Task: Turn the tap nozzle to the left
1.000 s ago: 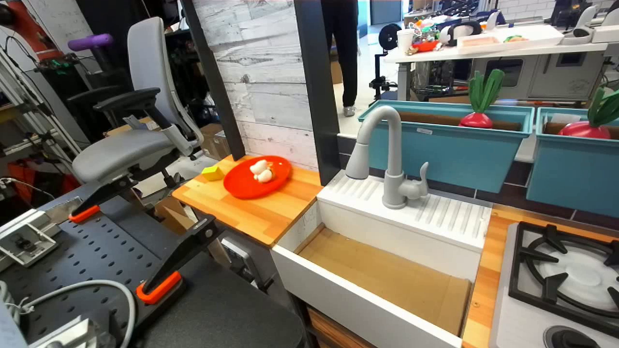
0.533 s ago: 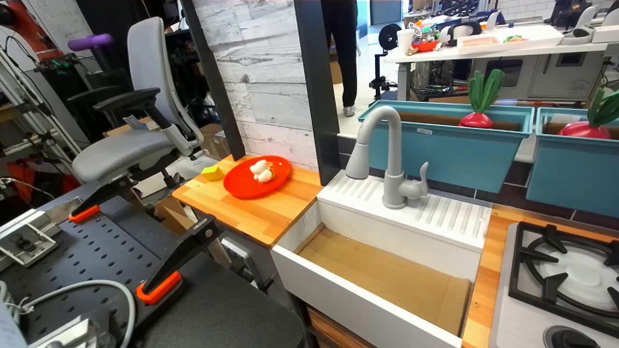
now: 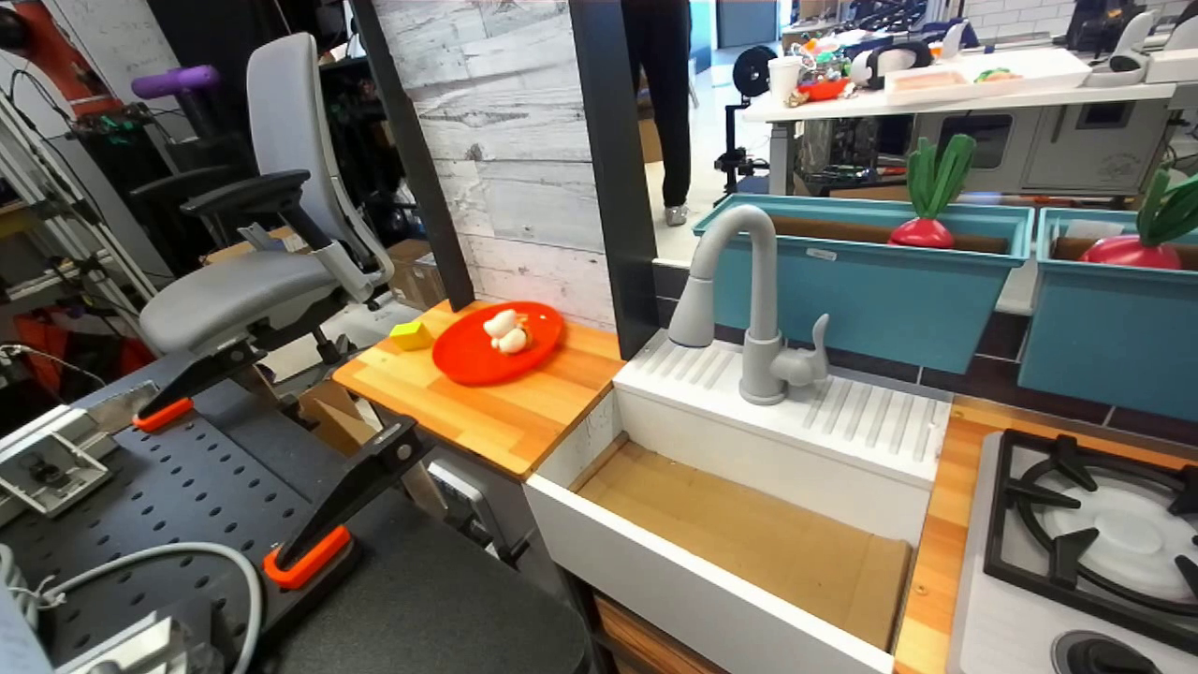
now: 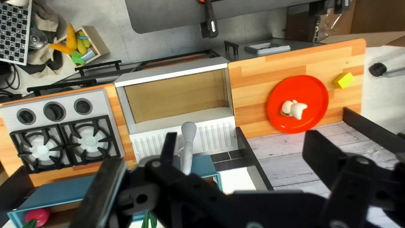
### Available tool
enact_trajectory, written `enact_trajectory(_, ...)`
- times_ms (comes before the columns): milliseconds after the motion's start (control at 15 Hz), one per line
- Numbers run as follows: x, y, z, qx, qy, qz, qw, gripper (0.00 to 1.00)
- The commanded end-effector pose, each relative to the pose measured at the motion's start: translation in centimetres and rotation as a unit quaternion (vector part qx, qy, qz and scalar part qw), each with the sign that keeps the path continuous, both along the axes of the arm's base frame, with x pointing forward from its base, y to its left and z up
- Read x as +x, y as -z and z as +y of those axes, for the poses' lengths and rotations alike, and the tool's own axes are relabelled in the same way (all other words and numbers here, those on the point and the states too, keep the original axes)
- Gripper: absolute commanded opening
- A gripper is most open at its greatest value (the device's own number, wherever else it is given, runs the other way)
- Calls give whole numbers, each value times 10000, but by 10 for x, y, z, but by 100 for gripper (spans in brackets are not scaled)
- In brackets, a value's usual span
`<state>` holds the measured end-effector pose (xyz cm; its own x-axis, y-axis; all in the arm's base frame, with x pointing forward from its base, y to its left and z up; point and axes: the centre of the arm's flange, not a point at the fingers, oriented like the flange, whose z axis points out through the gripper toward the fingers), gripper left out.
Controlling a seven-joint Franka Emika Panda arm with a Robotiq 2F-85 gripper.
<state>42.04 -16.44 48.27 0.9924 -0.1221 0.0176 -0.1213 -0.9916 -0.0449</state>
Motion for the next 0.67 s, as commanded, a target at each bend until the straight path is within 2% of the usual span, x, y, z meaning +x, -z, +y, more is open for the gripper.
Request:
enact_trajectory(0,54,51,-20,9,-40,203,9998,100)
enact_trajectory(267,92,114,-37,-46,57,480,9988,100)
enact_trajectory(600,122,178,-61,-57,151,678,9976,100)
